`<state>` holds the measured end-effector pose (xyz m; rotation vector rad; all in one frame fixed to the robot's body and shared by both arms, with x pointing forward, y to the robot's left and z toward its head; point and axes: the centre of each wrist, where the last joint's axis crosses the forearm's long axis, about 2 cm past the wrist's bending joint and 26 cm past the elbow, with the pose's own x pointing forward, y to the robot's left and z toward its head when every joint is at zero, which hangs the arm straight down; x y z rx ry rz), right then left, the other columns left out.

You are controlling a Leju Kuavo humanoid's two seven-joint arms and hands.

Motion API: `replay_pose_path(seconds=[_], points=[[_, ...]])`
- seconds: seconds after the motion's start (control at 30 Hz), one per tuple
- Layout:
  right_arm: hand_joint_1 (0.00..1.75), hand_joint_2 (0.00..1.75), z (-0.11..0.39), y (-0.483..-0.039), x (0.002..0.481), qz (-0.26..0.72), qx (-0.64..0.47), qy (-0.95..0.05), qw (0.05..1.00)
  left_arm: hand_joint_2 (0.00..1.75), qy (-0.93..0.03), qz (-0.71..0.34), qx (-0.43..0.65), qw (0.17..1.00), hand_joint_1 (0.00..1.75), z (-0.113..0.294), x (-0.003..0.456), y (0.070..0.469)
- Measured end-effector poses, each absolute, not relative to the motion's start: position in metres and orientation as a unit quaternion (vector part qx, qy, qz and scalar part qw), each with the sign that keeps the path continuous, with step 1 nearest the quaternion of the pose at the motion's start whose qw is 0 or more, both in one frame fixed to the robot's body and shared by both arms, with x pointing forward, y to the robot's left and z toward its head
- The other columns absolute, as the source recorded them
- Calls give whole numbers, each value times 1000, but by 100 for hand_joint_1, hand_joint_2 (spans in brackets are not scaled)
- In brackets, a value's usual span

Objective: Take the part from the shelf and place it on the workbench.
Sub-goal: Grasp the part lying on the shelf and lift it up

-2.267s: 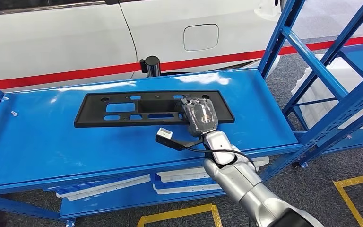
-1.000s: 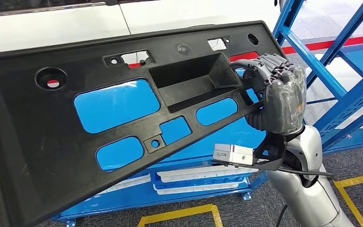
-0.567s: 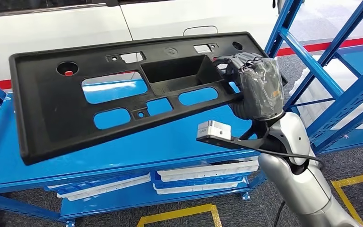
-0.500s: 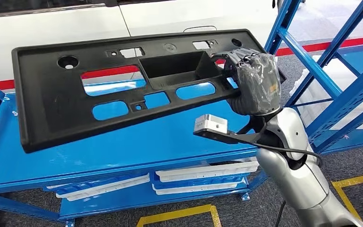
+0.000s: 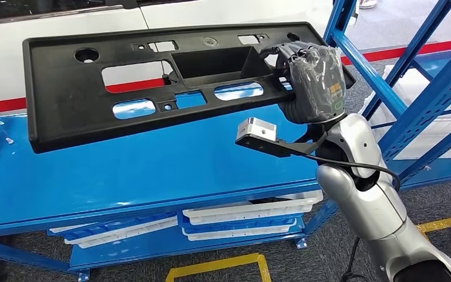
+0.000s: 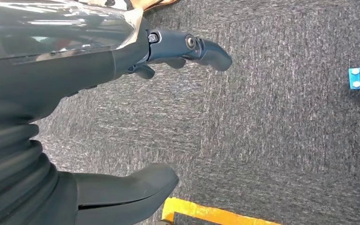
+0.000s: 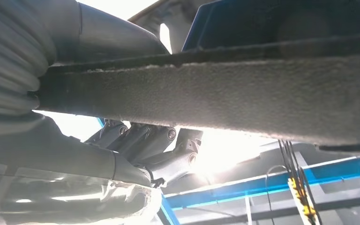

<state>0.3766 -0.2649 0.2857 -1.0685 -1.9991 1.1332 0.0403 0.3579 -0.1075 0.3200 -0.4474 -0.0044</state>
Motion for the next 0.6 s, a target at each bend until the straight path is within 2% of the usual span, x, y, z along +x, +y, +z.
replay_pose_path(seconds=[0.6], points=[[175,175,310,-260,388,443,-393,-759,271,175,-212,-9,165,963,0,-105,44,374]])
